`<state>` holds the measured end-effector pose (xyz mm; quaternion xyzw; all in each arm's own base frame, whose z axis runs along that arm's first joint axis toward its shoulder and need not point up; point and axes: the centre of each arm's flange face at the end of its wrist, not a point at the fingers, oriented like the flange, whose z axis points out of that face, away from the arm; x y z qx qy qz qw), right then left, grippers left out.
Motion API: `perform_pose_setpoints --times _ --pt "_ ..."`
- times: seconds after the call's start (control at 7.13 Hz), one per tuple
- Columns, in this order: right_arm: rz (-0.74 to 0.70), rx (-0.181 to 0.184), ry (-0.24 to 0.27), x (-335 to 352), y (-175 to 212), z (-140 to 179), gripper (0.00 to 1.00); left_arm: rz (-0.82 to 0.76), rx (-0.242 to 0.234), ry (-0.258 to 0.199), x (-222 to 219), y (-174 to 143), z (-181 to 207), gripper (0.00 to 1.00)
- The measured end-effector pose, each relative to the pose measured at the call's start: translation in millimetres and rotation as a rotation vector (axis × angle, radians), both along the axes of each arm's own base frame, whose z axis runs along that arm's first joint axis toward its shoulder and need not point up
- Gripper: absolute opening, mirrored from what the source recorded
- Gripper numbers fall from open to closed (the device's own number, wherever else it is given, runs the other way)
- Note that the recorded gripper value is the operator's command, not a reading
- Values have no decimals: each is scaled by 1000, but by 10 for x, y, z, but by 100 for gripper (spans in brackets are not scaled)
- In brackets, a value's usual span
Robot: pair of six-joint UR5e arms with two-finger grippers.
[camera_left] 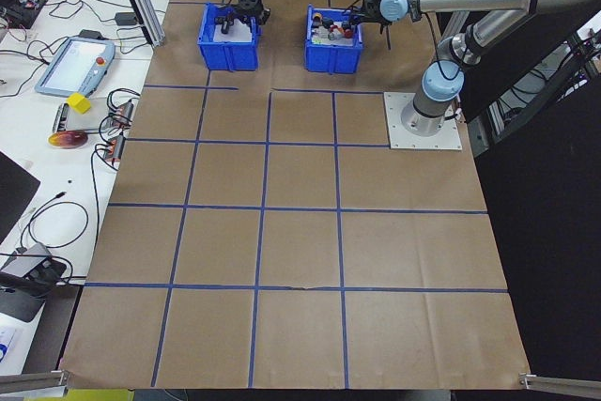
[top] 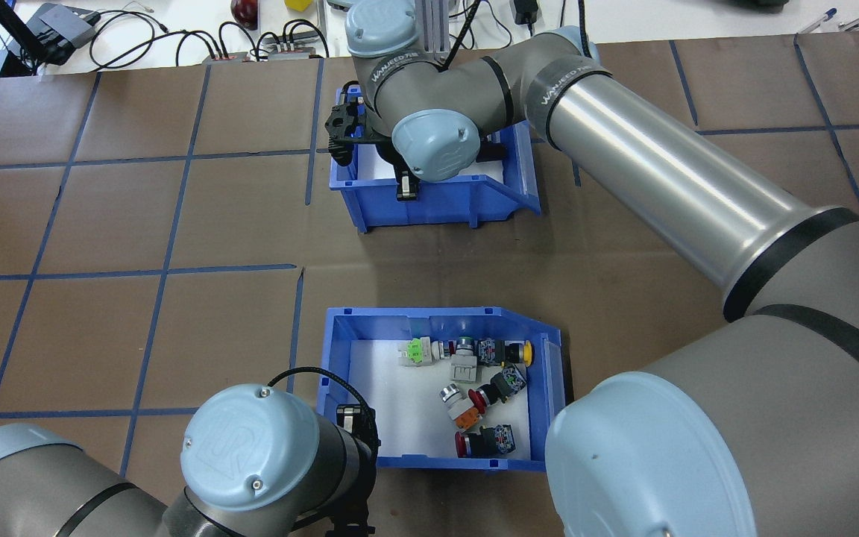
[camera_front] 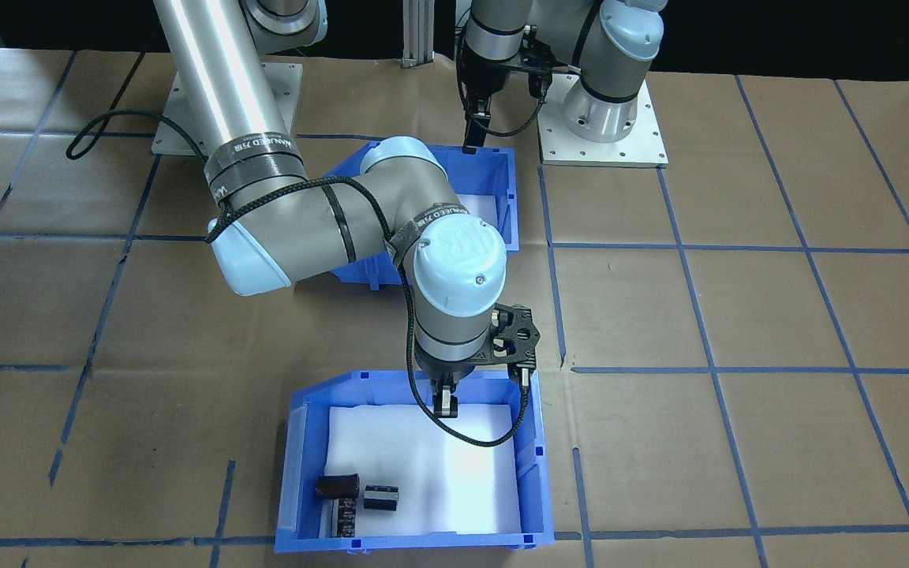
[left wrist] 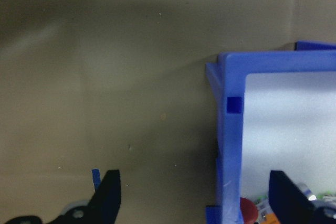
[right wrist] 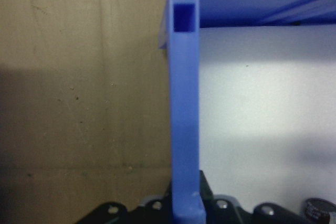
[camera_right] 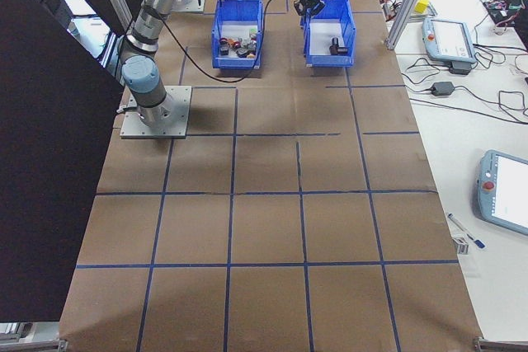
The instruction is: Place button box in front
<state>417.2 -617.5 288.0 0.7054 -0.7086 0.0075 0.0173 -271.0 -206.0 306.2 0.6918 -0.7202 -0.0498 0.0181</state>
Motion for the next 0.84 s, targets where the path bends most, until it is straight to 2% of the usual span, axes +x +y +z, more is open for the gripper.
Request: perform_pose_setpoints --times 0.28,0.56,0.7,0.84 --pt "-5 -51 4 -110 -24 346 5 17 -24 17 -95 -119 -76 97" --pt "21 -90 57 -593 -162 641 5 36 -31 24 -332 -225 -326 87" --pt "34 -95 93 -997 -282 753 5 35 -26 19 -438 -230 -453 66" --pt "39 -91 115 -1435 -379 843 5 45 -24 14 -509 -249 -558 41"
